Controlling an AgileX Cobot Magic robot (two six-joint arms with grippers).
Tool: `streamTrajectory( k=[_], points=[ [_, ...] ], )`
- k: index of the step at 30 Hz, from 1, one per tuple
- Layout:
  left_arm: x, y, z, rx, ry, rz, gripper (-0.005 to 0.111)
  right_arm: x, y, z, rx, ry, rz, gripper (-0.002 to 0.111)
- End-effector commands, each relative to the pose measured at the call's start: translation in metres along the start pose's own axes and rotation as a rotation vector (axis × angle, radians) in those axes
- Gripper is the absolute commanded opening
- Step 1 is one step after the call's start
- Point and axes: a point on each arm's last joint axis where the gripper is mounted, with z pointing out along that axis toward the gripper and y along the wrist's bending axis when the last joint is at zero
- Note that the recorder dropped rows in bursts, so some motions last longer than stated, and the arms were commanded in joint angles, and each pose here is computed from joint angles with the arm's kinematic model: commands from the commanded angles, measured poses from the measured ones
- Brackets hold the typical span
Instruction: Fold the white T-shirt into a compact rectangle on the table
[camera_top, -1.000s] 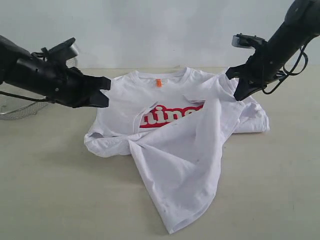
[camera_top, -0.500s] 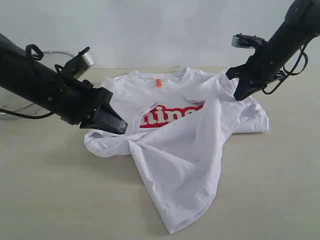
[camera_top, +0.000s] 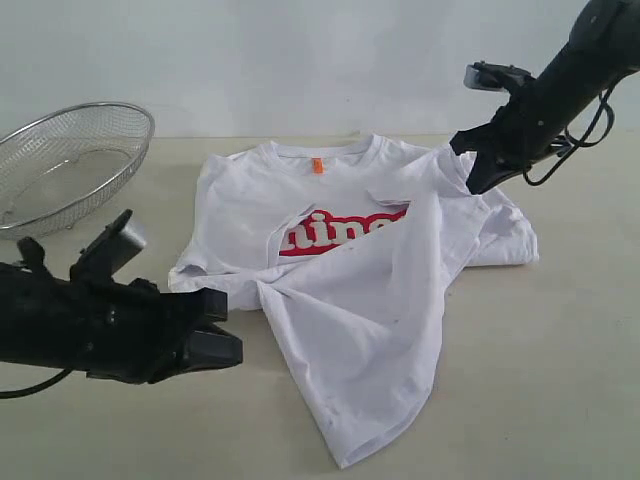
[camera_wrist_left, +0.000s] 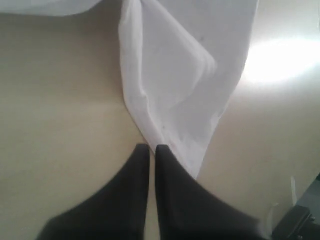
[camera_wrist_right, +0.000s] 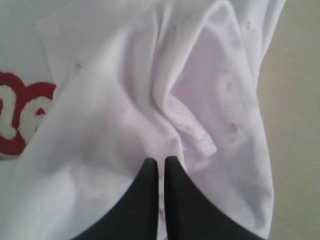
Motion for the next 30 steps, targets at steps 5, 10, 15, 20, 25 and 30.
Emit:
streamTrajectory(
  k=[5, 10, 15, 20, 25, 30],
  points=[
    [-0.008, 0.018, 0.05, 0.044, 0.13, -0.056, 0.03, -0.005, 0.004, -0.01, -0.011, -0.042, -0.005, 0.0],
    [-0.016, 0.023, 0.071, 0.077, 0.166, -0.113, 0.063, -0.005, 0.004, -0.01, -0.013, -0.038, -0.005, 0.0],
    [-0.023, 0.025, 0.076, 0.044, 0.162, -0.08, 0.052, -0.005, 0.004, -0.01, -0.013, -0.038, -0.005, 0.0],
    [-0.036, 0.029, 0.078, -0.042, 0.113, -0.025, 0.049, -0.005, 0.005, -0.01, -0.016, -0.04, -0.003, 0.0],
    [-0.044, 0.025, 0.081, -0.022, 0.098, -0.011, 0.049, -0.005, 0.005, -0.01, -0.016, -0.04, -0.003, 0.0],
    [-0.038, 0.029, 0.094, 0.037, 0.166, -0.039, 0.049, -0.005, 0.005, -0.01, -0.015, -0.044, -0.004, 0.0]
  ],
)
